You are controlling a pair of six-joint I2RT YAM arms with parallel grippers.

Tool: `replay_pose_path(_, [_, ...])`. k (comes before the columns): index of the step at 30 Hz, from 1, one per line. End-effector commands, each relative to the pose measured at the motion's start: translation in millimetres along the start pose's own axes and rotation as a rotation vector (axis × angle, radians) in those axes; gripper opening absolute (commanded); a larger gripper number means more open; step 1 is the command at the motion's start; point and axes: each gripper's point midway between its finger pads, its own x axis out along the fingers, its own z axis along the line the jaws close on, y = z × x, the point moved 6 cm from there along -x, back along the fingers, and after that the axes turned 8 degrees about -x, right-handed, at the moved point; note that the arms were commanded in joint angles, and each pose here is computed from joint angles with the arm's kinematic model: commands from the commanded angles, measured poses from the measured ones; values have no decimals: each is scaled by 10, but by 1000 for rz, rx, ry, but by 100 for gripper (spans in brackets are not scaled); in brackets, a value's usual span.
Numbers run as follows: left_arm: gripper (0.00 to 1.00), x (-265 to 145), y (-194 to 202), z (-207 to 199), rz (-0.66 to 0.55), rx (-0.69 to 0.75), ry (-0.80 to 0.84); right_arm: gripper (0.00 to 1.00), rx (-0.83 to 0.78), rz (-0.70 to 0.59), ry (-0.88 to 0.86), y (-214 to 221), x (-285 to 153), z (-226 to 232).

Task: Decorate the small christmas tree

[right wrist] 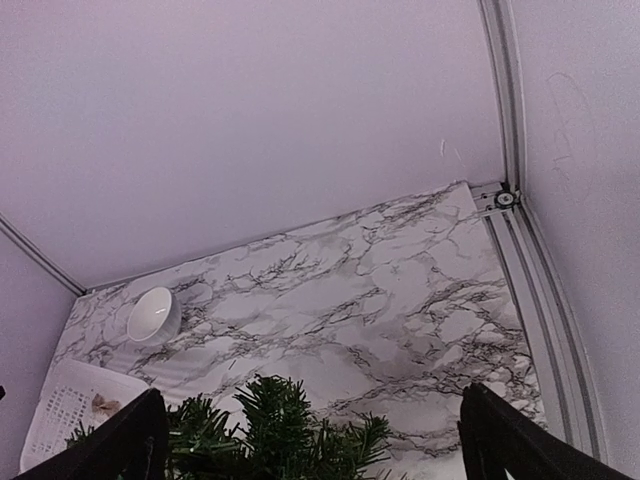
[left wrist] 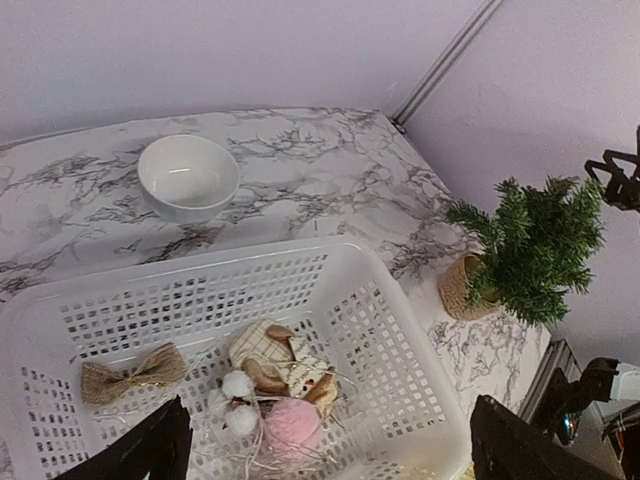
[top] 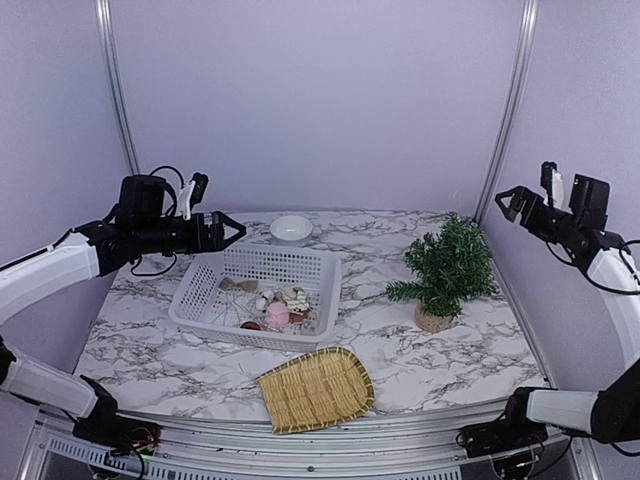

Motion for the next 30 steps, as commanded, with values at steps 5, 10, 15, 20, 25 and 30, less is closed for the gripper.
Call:
replay_pose_path(5, [99, 516, 516, -902, 253, 398, 129, 99, -87, -110, -171, -248, -208, 310])
replay_pose_path(10, [99, 995, 1143, -1424, 461, 659, 137, 99, -136, -112, -232, -259, -260, 435])
replay_pose_path(15, [99, 1375, 1505, -1635, 552, 735, 82, 99, -205, -80, -293, -226, -243, 641])
replay_pose_path(20, [97, 1634, 1705, -1815, 579, 789, 50, 99, -237, -61, -326, -175, -220, 761])
replay_pose_path(25, [92, 1854, 2016, -1865, 634, 839, 53, 99, -233, -56, -348, -172, -199, 780])
replay_pose_path(30, [94, 1885, 2420, -1944, 748, 957, 68, 99, -226, -51, -369, -148, -162, 784])
